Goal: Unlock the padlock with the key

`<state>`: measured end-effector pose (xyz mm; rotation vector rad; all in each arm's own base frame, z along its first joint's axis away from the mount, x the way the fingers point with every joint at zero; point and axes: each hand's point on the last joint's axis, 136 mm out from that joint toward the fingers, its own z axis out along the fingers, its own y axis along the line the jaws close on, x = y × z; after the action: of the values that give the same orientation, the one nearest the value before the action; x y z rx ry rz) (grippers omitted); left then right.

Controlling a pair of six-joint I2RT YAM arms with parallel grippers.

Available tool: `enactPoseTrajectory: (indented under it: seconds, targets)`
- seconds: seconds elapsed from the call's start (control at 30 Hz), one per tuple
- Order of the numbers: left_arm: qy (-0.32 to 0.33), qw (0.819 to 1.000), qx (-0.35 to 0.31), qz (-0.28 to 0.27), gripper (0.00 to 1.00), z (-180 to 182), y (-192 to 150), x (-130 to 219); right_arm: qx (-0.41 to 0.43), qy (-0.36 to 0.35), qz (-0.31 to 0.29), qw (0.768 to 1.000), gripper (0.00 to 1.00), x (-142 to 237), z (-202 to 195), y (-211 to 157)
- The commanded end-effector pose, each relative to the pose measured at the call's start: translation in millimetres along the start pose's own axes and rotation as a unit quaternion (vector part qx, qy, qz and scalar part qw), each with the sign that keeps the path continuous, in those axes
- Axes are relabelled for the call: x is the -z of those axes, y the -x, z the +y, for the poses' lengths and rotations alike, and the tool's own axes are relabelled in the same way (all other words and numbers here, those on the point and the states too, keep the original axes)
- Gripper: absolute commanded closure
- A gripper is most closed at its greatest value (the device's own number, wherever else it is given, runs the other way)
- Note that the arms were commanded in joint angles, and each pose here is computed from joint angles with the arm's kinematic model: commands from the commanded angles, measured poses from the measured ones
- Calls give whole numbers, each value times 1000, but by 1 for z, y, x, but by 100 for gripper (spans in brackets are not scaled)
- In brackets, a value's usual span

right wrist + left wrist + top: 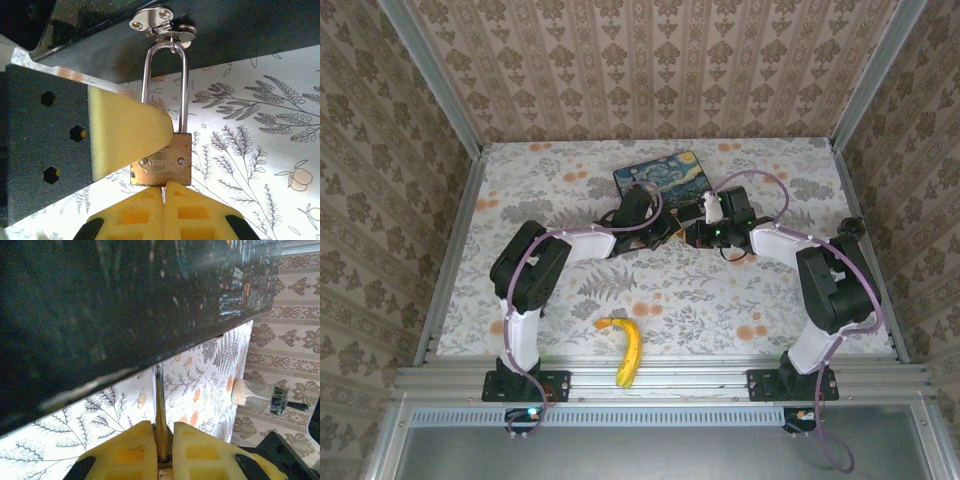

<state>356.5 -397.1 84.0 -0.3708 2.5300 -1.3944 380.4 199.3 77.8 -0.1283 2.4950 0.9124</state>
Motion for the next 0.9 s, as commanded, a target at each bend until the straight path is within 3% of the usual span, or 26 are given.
enactPoseTrajectory:
  seconds: [0.0, 0.17, 0.47, 0.87]
  targets:
    - [47, 991, 65, 109, 100, 35, -58, -3, -42, 15, -41, 998, 100, -3, -10, 25]
    - [42, 990, 72, 109, 90, 36, -61, -7, -94, 23, -54, 994, 100, -2, -14, 30]
    - [33, 991, 77, 107, 89, 33, -61, -11, -134, 14, -55, 989, 100, -9, -23, 25]
    - [12, 993, 73, 90, 35, 27, -57, -8, -186, 2, -55, 981, 100, -18, -39, 16]
